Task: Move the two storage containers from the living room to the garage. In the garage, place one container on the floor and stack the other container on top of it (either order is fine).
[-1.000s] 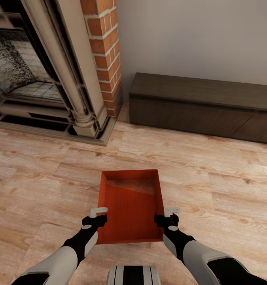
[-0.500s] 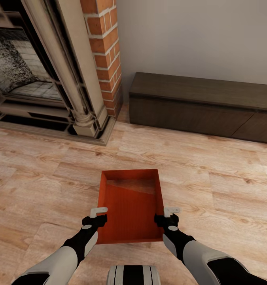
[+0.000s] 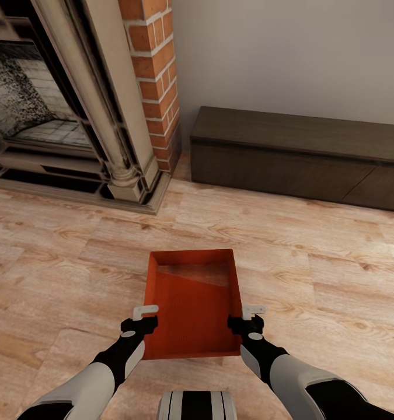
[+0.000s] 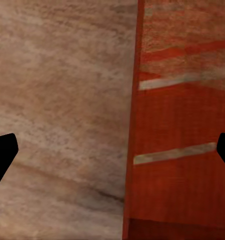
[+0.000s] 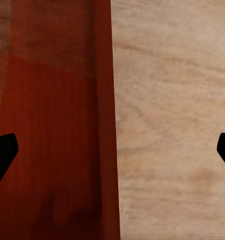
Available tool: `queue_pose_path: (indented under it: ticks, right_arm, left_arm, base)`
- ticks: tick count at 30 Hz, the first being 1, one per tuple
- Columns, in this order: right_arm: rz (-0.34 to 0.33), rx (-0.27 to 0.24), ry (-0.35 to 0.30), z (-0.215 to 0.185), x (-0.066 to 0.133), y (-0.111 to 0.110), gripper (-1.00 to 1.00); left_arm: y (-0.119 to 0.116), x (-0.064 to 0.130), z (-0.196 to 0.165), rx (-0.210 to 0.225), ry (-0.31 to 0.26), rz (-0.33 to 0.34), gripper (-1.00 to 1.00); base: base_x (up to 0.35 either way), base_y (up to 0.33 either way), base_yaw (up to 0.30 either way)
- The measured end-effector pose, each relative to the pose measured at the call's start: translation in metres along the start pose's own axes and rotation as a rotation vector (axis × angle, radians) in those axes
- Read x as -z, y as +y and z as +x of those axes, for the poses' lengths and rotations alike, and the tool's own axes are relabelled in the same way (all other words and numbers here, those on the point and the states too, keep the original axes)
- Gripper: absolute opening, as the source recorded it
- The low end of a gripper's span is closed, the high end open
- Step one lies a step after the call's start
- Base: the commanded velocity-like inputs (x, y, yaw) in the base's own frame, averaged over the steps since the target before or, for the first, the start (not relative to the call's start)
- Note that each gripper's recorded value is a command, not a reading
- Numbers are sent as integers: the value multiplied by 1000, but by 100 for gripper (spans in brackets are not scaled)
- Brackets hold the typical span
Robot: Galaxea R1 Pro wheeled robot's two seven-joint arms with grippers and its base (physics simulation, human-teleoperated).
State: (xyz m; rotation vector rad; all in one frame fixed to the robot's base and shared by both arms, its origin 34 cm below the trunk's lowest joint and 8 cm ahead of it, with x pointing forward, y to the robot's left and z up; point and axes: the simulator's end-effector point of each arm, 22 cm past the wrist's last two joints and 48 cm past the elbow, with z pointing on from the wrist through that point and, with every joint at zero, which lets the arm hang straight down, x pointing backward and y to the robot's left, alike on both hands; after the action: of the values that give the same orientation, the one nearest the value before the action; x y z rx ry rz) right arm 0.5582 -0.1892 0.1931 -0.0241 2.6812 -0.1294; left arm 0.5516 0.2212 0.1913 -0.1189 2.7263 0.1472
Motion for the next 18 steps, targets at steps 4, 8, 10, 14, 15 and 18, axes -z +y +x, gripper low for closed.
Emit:
queue_pose_path:
  ticks: [4, 8, 10, 14, 15, 18]
  right_arm:
    - [-7, 15, -2, 0, 0, 2, -100]
    - [-14, 30, -5, -1, 0, 4, -100]
    - [-10, 26, -4, -1, 0, 3, -100]
    - [-10, 25, -3, -1, 0, 3, -100]
    - [-10, 26, -3, -1, 0, 3, -100]
    - [-9, 24, -3, -1, 0, 3, -100]
  left_arm:
    - [-1, 0, 2, -2, 3, 4, -100]
    - [-3, 0, 2, -3, 3, 9, -100]
    - [-2, 0, 1, -3, 2, 7, -100]
    - [-2, 0, 2, -5, 2, 6, -100]
    - [-2, 0, 2, -5, 2, 6, -100]
    - [-2, 0, 2, -5, 3, 5, -100]
  base:
    - [0, 0, 0]
    - [0, 0, 0]
    - [0, 0, 0]
    - [0, 0, 0]
    - [0, 0, 0]
    - [0, 0, 0]
